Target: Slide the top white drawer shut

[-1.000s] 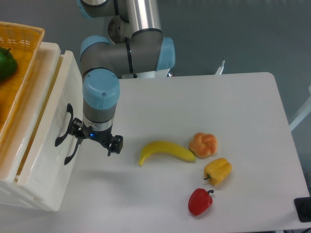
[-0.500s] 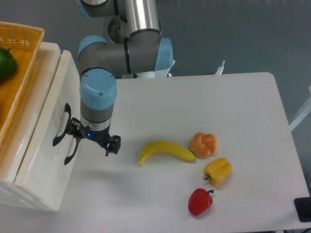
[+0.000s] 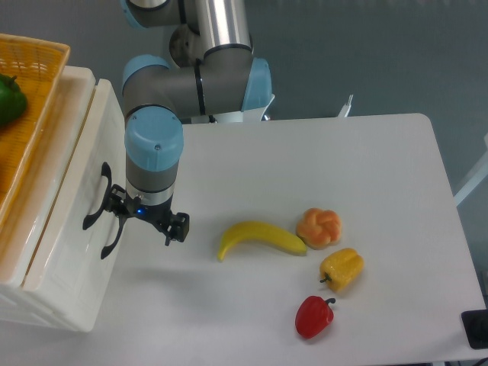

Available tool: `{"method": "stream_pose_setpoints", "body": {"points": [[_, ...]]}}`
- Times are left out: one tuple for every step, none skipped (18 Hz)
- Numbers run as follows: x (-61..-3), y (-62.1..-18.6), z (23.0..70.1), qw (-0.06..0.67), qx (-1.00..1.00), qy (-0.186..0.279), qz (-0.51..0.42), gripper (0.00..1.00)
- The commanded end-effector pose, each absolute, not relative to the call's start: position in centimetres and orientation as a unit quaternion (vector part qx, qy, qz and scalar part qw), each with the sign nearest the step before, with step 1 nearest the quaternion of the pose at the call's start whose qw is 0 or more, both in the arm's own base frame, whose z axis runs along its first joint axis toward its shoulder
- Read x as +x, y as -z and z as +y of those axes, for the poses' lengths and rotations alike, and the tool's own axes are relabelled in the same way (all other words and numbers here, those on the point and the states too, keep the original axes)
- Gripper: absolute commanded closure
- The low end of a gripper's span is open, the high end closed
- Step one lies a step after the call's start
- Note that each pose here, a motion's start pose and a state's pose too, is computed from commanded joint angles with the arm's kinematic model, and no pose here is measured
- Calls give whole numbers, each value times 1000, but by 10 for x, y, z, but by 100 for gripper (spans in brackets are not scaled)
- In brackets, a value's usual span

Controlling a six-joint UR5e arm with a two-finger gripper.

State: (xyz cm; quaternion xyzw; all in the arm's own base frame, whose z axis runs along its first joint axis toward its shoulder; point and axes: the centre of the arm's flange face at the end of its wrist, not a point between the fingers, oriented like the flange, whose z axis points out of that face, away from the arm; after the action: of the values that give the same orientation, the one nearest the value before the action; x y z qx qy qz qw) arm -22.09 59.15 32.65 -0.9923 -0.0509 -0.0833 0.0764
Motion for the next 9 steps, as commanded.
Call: {"method": "stream_pose_setpoints", "body": {"points": [[-220,-327,590,76,-992,84,-51,0],[-220,-328,590,77,-992,83,-50,0],[-220,-328,590,77,-992,83,-50,0],[-219,-327,590,76,-992,83,-50,0],[-219,-327,590,76,-992,83,-51,0],[-218,-327,590,77,-992,84,-51,0],[-219,-327,590,77,-992,84,-52,0],[-218,-327,590,77,-992,85,-51,0],[-218,-327,590,77,-992,85,-51,0]]}}
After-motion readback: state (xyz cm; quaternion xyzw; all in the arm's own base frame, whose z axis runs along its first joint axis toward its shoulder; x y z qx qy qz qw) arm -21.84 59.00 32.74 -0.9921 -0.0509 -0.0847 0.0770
